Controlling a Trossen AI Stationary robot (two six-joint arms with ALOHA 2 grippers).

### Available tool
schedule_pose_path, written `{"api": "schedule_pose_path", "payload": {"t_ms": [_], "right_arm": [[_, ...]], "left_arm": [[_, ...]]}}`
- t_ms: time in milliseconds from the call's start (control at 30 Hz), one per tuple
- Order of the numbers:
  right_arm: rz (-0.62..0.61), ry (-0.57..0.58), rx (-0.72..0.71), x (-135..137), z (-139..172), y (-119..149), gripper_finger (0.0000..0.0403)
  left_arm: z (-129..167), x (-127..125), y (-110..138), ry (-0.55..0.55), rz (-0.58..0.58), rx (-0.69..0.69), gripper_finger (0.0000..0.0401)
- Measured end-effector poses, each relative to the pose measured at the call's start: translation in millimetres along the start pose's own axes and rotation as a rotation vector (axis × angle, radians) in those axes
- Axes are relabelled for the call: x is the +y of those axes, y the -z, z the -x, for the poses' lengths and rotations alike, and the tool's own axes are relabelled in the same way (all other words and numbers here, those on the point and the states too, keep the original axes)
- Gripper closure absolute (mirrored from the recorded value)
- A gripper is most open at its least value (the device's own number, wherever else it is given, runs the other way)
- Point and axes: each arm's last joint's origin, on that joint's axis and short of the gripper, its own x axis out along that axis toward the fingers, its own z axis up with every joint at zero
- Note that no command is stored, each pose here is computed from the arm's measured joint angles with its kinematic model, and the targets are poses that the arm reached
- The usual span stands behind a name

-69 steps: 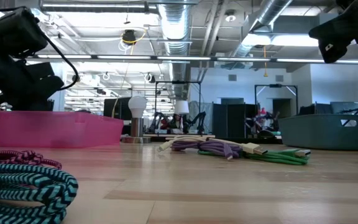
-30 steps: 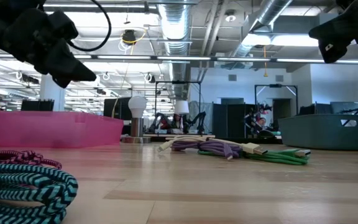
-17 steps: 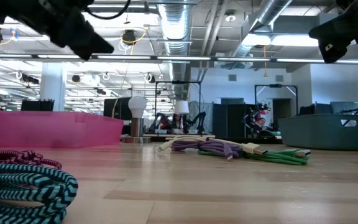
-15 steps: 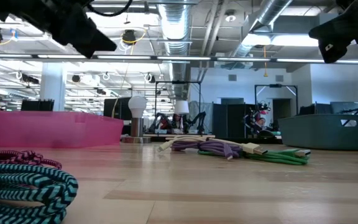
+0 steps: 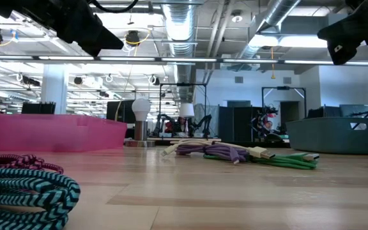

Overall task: Pick & Place USB Port
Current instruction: Put the white charger cable into the blue bin

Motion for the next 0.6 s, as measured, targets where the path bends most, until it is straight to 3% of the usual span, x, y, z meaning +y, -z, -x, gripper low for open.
{"api": "schedule_pose_path", "payload": {"t_ms": [133, 300, 600], "right_arm": [[-0.003, 0.0, -0.006, 0.1, 0.0, -0.6, 0.0395], [-0.075, -0.004, -0.087, 2.4, -1.7, -9.6, 0.0395], [-0.042, 0.177, 0.003, 9.9, -29.3, -2.2, 0.0395]], "left_arm": [[0.0, 0.1, 0.0, -0.002, -0.003, 0.0, 0.039], [0.0, 0.6, -0.1, -0.02, -0.093, 0.0, 0.039], [0.3, 3.9, -0.2, -0.13, -0.154, 0.005, 0.039]]}}
